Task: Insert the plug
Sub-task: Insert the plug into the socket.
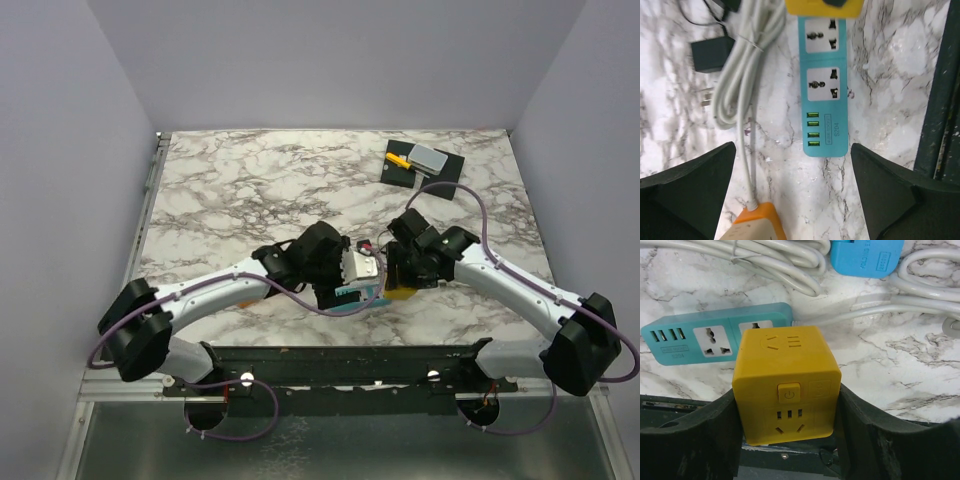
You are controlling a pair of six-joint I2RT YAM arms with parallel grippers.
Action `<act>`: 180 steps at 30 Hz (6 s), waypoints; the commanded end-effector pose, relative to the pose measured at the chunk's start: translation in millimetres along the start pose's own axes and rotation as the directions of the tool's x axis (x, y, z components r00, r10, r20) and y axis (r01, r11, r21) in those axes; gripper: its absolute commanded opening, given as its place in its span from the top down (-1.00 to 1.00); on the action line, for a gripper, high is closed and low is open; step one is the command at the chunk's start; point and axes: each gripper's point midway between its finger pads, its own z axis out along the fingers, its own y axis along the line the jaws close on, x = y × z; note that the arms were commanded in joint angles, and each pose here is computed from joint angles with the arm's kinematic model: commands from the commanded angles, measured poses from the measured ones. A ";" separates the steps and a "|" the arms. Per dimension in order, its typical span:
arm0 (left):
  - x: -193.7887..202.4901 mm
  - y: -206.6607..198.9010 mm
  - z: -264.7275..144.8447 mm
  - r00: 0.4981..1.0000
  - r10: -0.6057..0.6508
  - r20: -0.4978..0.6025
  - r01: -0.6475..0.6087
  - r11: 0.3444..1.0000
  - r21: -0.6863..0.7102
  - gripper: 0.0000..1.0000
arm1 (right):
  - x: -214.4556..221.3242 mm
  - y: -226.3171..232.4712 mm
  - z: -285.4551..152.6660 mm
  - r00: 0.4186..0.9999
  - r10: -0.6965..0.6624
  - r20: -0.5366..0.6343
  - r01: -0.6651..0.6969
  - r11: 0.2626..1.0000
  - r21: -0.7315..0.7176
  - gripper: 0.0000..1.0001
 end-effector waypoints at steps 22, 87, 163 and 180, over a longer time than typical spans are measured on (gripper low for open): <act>1.8 101.4 -142.9 0.884 -0.419 0.205 0.459 0.699 -0.548 -0.98 | -23.7 35.0 5.3 0.981 -0.174 0.080 0.171 0.984 0.043 0.99; 14.9 112.9 -145.3 0.830 -0.519 0.204 0.530 0.622 -0.576 -0.98 | 12.2 27.2 13.8 0.970 -0.244 -0.004 0.243 0.965 0.099 0.99; 3.8 116.7 -150.5 0.815 -0.528 0.238 0.558 0.607 -0.565 -0.98 | 20.2 28.7 11.4 0.972 -0.229 -0.047 0.234 0.953 0.194 0.99; 12.6 109.5 -144.2 0.810 -0.548 0.211 0.560 0.614 -0.556 -0.98 | 19.8 29.2 0.9 0.986 -0.164 -0.013 0.165 0.978 0.126 0.99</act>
